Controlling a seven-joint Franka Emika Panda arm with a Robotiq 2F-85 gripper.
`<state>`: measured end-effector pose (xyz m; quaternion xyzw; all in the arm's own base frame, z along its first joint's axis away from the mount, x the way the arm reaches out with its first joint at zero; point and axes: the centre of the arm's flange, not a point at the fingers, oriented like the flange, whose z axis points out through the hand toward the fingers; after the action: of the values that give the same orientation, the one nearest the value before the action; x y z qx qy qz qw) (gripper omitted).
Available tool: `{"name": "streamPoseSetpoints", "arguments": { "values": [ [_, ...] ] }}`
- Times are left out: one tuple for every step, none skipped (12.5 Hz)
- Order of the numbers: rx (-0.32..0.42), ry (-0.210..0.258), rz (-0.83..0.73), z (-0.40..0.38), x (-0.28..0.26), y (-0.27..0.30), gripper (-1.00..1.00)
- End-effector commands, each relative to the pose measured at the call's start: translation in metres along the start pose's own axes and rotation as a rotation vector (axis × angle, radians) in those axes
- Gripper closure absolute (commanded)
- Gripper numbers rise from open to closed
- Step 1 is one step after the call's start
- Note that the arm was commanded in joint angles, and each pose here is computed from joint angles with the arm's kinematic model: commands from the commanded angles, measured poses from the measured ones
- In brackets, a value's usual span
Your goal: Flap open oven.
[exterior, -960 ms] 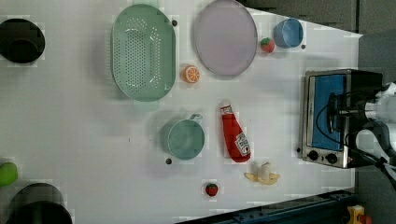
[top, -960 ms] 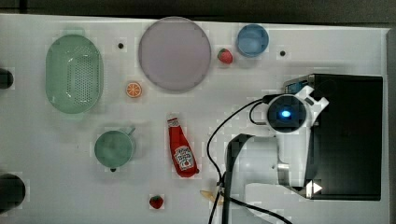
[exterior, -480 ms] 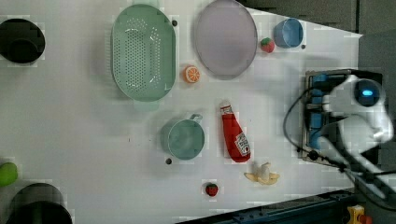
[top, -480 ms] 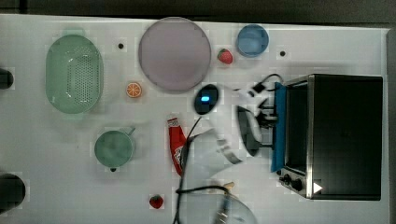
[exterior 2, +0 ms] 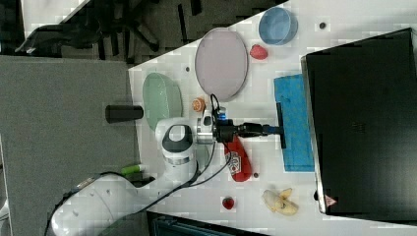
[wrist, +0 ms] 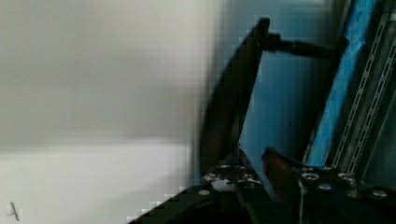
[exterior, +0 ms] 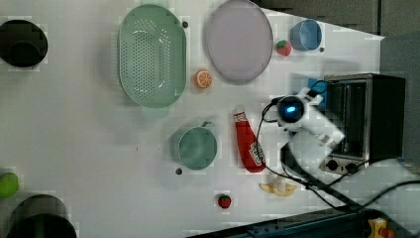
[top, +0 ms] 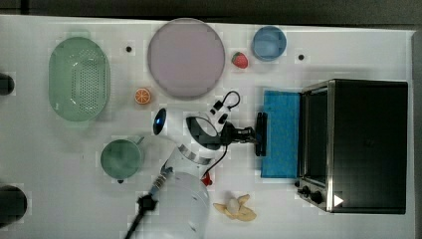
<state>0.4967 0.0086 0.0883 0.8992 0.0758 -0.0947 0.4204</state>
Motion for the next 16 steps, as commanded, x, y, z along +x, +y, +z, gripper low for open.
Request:
{"name": "streamPoseSetpoints", "arguments": {
  "values": [
    [-0.071, 0.026, 0.107, -0.005, 0.027, -0.002, 0.65],
    [-0.104, 0.016, 0.113, -0.001, 0.030, -0.010, 0.65],
    [-0.133, 0.006, 0.128, 0.003, 0.033, -0.016, 0.65],
    [-0.155, -0.001, 0.140, 0.005, 0.034, -0.019, 0.65],
    [-0.170, -0.007, 0.143, 0.002, 0.035, -0.018, 0.65],
    [-0.166, 0.000, 0.150, -0.003, 0.037, -0.015, 0.65],
    [-0.150, 0.011, 0.164, -0.010, 0.039, -0.011, 0.65],
    [-0.124, 0.031, 0.180, -0.020, 0.042, -0.005, 0.65],
    [-0.087, 0.049, 0.203, -0.031, 0.045, 0.001, 0.65],
    [-0.041, 0.060, 0.237, -0.043, 0.048, 0.009, 0.65],
    [0.011, 0.059, 0.272, -0.055, 0.050, 0.018, 0.65],
    [0.071, 0.057, 0.310, -0.069, 0.052, 0.030, 0.65],
    [0.131, 0.056, 0.356, -0.083, 0.054, 0.043, 0.65],
    [0.188, 0.049, 0.412, -0.098, 0.054, 0.058, 0.65],
    [0.243, 0.040, 0.470, -0.112, 0.053, 0.074, 0.65],
    [0.297, 0.035, 0.526, -0.126, 0.052, 0.093, 0.65]
  ]
}}
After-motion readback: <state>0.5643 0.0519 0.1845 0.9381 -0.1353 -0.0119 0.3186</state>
